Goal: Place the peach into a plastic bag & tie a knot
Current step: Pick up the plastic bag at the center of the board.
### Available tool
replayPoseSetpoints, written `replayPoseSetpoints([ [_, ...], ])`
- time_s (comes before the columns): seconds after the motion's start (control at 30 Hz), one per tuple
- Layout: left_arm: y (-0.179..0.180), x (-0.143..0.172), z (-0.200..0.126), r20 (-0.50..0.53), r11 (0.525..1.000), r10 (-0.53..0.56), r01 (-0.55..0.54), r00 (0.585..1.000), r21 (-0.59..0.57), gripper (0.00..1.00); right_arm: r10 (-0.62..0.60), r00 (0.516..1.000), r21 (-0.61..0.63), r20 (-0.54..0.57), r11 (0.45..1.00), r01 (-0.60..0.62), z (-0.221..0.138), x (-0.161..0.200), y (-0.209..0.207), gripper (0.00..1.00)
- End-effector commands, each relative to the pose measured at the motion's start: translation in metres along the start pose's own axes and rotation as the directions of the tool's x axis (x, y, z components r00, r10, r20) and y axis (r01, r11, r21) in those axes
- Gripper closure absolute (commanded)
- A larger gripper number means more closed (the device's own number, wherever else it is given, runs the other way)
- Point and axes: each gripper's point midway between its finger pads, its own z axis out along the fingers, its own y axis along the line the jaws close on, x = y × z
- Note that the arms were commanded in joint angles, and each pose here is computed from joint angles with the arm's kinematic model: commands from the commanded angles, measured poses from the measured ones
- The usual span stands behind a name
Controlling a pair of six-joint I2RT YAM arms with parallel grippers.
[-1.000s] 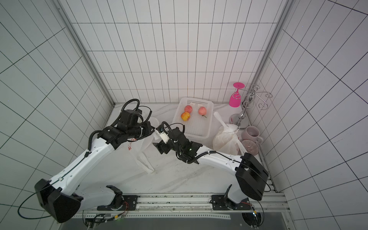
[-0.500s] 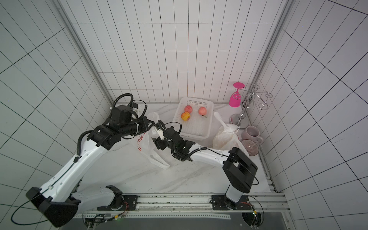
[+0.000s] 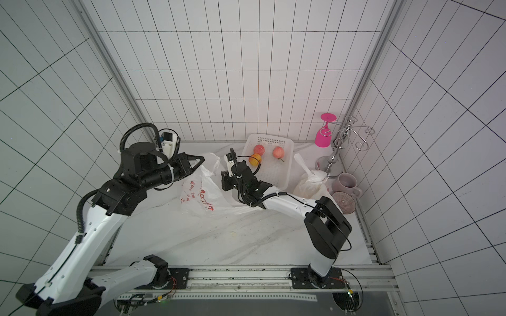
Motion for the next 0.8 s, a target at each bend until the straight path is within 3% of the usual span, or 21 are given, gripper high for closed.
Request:
replayPoseSetpoints([
  [0.0,-0.027,-0.024,-0.024,0.078,0.995,0.045,-0.052,0.996,0.087,0.77,-0.037,0.998,-0.107,-0.053,0.994,0.032,-0.049,-0.048,0.024,1.00],
  [0.1,-0.041,-0.029,-0.032,0.104,0.980,0.154,-0.166,0.983,0.111,0.55,-0.082,0.983,-0.199,-0.164,0.979,0.048,-0.078,-0.039,0.040,1.00],
  [0.2,-0.045,-0.037,-0.046,0.183,0.939,0.326,-0.340,0.927,0.048,0.35,-0.094,0.955,-0.244,-0.283,0.969,0.023,-0.097,-0.025,0.043,1.00],
  [0.27,-0.045,-0.037,-0.051,0.215,0.878,0.468,-0.478,0.858,-0.002,0.30,-0.100,0.937,-0.264,-0.335,0.965,0.009,-0.105,-0.017,0.040,1.00],
  [0.33,-0.039,-0.026,-0.047,0.209,0.787,0.607,-0.617,0.766,-0.023,0.25,-0.086,0.915,-0.275,-0.394,0.961,-0.028,-0.110,-0.015,0.033,1.00],
  [0.43,-0.029,-0.007,-0.031,0.164,0.652,0.751,-0.758,0.640,-0.024,0.23,-0.094,0.886,-0.300,-0.453,0.953,-0.052,-0.116,-0.013,0.030,1.00],
  [0.53,-0.030,0.016,-0.014,0.115,0.547,0.829,-0.836,0.547,0.037,0.19,-0.119,0.870,-0.310,-0.479,0.950,-0.041,-0.119,-0.012,0.030,1.00],
  [0.63,-0.029,0.033,-0.007,0.051,0.504,0.858,-0.856,0.512,0.112,0.16,-0.123,0.864,-0.312,-0.488,0.949,-0.041,-0.119,-0.012,0.029,1.00],
  [0.77,-0.057,0.055,-0.013,0.058,0.477,0.860,-0.840,0.507,0.257,0.08,-0.111,0.856,-0.293,-0.505,0.955,-0.050,-0.116,-0.013,0.022,1.00],
])
